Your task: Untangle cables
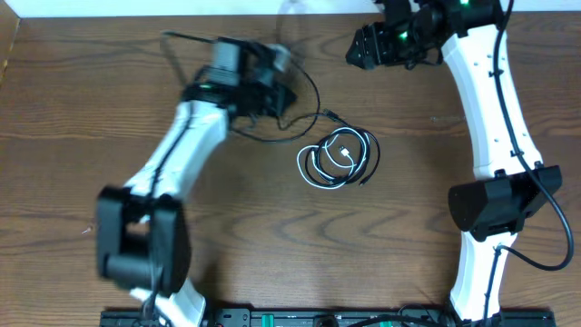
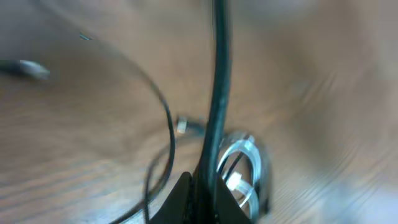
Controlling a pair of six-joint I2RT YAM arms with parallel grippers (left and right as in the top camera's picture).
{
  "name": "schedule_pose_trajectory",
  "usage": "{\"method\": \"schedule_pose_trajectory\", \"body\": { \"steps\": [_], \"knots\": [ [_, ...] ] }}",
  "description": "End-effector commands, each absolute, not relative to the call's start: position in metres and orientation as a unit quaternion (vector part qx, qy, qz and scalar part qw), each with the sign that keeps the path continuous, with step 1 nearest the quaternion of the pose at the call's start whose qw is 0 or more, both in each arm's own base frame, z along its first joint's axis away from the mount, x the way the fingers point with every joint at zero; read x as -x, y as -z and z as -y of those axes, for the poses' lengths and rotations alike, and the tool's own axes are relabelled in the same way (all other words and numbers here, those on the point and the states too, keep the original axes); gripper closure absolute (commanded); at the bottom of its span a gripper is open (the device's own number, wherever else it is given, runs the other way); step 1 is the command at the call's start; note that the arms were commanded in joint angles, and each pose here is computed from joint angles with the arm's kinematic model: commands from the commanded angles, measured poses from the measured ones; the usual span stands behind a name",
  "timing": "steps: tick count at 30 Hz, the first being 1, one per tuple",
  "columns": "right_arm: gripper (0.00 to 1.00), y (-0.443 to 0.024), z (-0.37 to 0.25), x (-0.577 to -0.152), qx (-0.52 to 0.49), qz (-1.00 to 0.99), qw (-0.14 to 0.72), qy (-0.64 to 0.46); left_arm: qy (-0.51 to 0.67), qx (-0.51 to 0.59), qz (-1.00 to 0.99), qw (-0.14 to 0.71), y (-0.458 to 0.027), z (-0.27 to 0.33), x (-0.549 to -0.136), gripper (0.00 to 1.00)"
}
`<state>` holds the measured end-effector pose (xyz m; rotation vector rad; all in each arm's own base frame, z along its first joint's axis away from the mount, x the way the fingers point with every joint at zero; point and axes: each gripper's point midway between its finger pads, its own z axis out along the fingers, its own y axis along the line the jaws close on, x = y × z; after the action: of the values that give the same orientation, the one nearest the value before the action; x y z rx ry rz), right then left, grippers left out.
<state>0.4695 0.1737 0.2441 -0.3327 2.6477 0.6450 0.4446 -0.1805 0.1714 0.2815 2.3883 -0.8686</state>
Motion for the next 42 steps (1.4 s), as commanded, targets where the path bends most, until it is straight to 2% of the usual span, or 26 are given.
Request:
{"method": "schedule_pose_trajectory", "body": {
  "steps": [1, 8, 15, 20, 27, 35, 42],
  "knots": [
    [0.13, -0.24, -0.171, -0.472, 0.125, -0.945, 0.195, -0.231, 0.424, -0.026, -0.833, 0.354, -0.289, 0.164, -0.44, 0.93],
    [0.1, -0.24, -0.182, -0.469, 0.178, -0.935, 0.206, -0.226, 0.469, -0.043, -0.732, 0.493, -0.415, 0.15, -0.417, 0.93],
    [0.11, -0.238, -0.214, -0.452, 0.271, -0.907, 0.201, -0.251, 0.527, -0.036, -0.65, 0.547, -0.483, 0.148, -0.405, 0.92],
    [0.12, -0.231, -0.241, -0.436, 0.332, -0.879, 0.191, -0.283, 0.546, -0.013, -0.627, 0.556, -0.499, 0.144, -0.405, 0.93],
    [0.12, -0.213, -0.278, -0.426, 0.364, -0.852, 0.185, -0.328, 0.583, 0.002, -0.586, 0.563, -0.526, 0.14, -0.398, 0.93],
    [0.15, -0.222, -0.334, -0.412, 0.412, -0.798, 0.213, -0.385, 0.613, 0.083, -0.547, 0.565, -0.544, 0.122, -0.406, 0.92],
    [0.14, -0.202, -0.372, -0.421, 0.363, -0.825, 0.233, -0.365, 0.593, 0.104, -0.51, 0.614, -0.567, 0.097, -0.4, 0.92]
  ]
}}
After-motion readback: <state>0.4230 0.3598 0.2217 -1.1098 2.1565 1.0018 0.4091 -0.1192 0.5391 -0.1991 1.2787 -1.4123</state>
